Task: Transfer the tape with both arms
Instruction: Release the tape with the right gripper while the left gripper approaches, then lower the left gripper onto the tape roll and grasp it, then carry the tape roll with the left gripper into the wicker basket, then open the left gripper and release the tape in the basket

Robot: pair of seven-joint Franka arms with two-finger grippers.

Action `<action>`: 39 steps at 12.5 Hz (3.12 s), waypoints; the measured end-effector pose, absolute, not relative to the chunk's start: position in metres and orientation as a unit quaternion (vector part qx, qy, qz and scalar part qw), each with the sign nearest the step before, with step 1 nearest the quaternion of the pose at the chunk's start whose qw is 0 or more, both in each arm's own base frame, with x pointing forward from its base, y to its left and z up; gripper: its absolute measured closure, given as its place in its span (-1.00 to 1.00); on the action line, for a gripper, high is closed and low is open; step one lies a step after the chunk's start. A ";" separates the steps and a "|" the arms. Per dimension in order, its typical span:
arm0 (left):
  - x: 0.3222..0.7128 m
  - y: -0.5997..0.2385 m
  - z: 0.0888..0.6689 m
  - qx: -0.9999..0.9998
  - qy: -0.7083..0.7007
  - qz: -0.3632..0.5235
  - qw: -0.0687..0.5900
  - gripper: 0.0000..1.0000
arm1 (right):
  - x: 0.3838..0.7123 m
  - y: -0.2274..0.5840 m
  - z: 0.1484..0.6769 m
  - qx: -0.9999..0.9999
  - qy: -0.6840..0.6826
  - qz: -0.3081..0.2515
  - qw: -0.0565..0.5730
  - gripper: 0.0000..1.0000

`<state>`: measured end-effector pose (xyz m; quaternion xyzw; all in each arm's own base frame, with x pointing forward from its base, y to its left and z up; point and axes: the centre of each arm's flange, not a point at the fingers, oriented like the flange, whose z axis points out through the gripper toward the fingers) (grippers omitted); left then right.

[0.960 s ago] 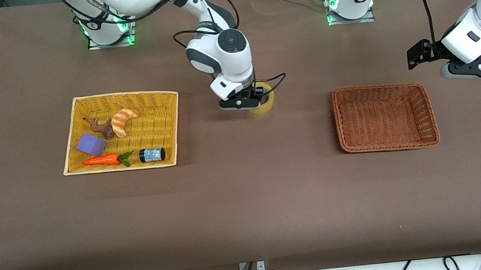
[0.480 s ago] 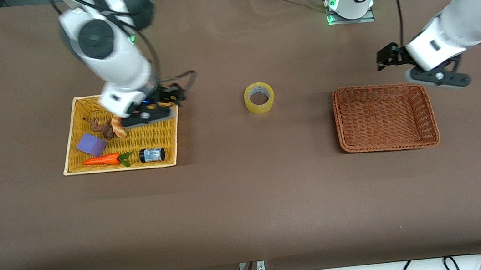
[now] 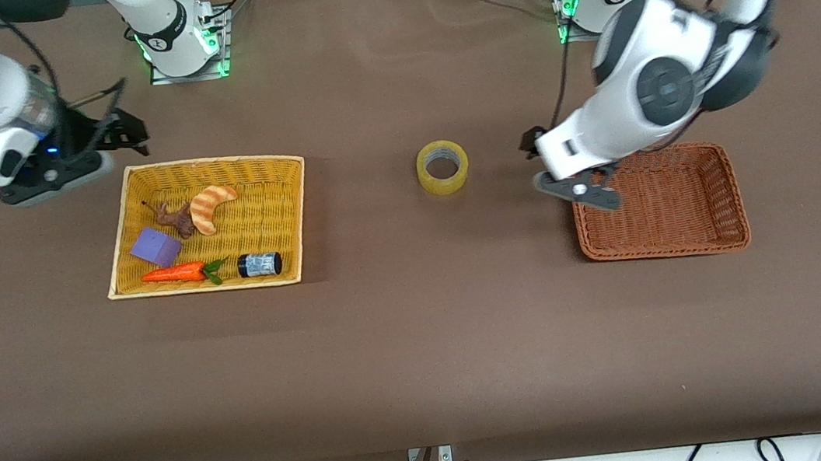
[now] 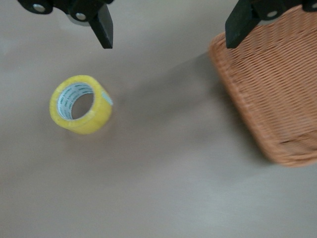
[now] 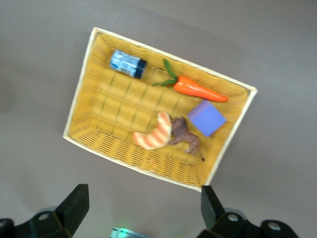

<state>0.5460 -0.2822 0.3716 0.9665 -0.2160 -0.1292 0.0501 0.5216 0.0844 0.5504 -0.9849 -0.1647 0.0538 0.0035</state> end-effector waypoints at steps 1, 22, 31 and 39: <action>0.535 -0.313 0.347 0.962 -0.238 -0.131 0.027 -1.00 | 0.523 0.075 0.549 -0.984 -0.171 0.055 0.005 -1.00; 0.474 -0.398 0.248 0.957 -0.248 -0.072 -0.132 0.54 | 0.516 0.067 0.521 -0.983 -0.171 0.070 -0.004 -1.00; 0.608 -0.093 0.309 0.971 -0.155 -0.132 -0.125 0.54 | 0.516 0.061 0.523 -0.983 -0.168 0.068 -0.004 -1.00; 0.606 -0.059 0.264 0.968 -0.213 -0.107 -0.073 -0.34 | 0.516 0.060 0.522 -0.983 -0.168 0.069 -0.006 -1.00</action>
